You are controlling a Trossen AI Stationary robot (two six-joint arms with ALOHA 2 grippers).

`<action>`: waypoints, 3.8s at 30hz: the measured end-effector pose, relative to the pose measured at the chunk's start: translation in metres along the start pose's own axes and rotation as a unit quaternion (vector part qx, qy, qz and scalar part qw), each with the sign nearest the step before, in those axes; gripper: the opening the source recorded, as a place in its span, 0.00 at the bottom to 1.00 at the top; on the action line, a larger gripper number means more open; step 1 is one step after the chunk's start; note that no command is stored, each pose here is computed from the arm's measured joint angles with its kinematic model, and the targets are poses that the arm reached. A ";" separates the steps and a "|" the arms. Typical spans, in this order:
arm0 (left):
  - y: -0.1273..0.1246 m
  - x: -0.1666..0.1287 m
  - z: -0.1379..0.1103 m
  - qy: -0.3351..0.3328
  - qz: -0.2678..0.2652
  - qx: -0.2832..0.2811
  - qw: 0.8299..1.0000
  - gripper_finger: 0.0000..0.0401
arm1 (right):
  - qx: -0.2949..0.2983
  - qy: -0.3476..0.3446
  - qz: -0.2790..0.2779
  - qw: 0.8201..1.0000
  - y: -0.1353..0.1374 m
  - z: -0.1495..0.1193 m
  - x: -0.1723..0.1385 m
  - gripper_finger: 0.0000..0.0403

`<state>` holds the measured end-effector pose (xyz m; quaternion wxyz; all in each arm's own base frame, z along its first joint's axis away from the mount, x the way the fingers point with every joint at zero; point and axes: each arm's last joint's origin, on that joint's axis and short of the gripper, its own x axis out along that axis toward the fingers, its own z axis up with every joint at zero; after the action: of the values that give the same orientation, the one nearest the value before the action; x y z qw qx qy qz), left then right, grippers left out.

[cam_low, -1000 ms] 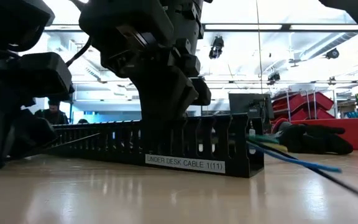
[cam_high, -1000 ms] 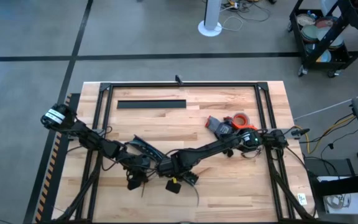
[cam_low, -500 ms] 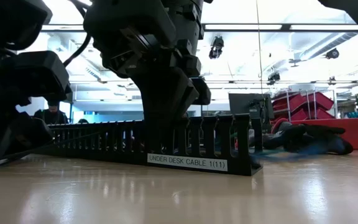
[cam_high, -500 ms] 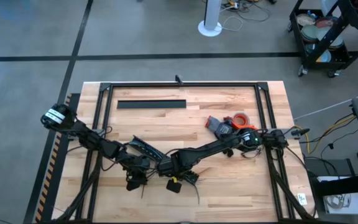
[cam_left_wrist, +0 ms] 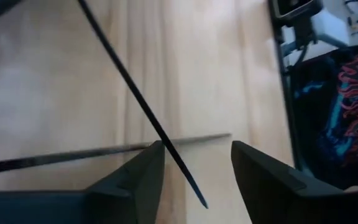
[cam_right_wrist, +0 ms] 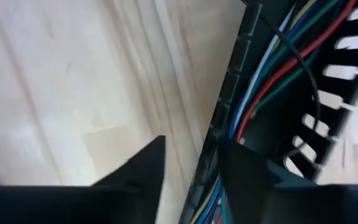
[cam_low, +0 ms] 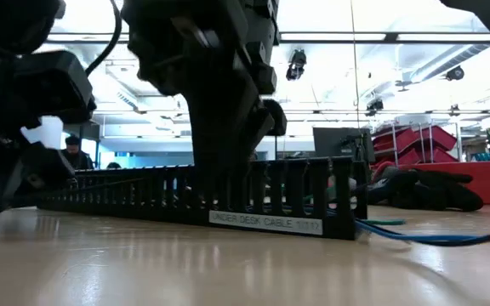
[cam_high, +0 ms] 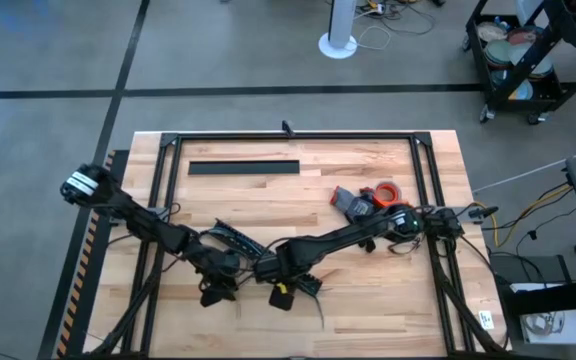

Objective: Ziptie cables
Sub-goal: Put the colored zip-tied cables into the black cable duct, then insert the black cable duct cover into the black cable duct

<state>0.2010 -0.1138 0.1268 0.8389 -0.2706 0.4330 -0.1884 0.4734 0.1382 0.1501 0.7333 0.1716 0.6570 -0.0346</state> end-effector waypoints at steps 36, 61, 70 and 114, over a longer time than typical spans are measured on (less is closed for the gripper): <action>-0.020 -0.059 0.023 -0.118 0.004 0.040 0.992 0.60 | -0.074 -0.082 -0.103 0.989 -0.006 -0.005 -0.060 0.81; 0.069 -0.152 0.058 -0.260 0.240 0.022 0.935 0.42 | -0.088 -0.138 -0.112 0.980 -0.232 0.033 -0.074 0.69; 0.090 -0.160 0.073 -0.310 0.279 0.028 0.908 0.34 | -0.193 -0.126 -0.146 0.962 -0.333 0.033 -0.087 0.62; 0.100 -0.160 0.096 -0.261 0.322 0.097 0.905 0.24 | -0.204 -0.053 -0.091 0.973 -0.362 0.026 -0.070 0.01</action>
<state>0.2003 0.0803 0.2106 0.9591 -0.0731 0.2420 0.1276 0.3884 -0.2218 0.1459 0.7802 -0.0439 0.6235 0.0244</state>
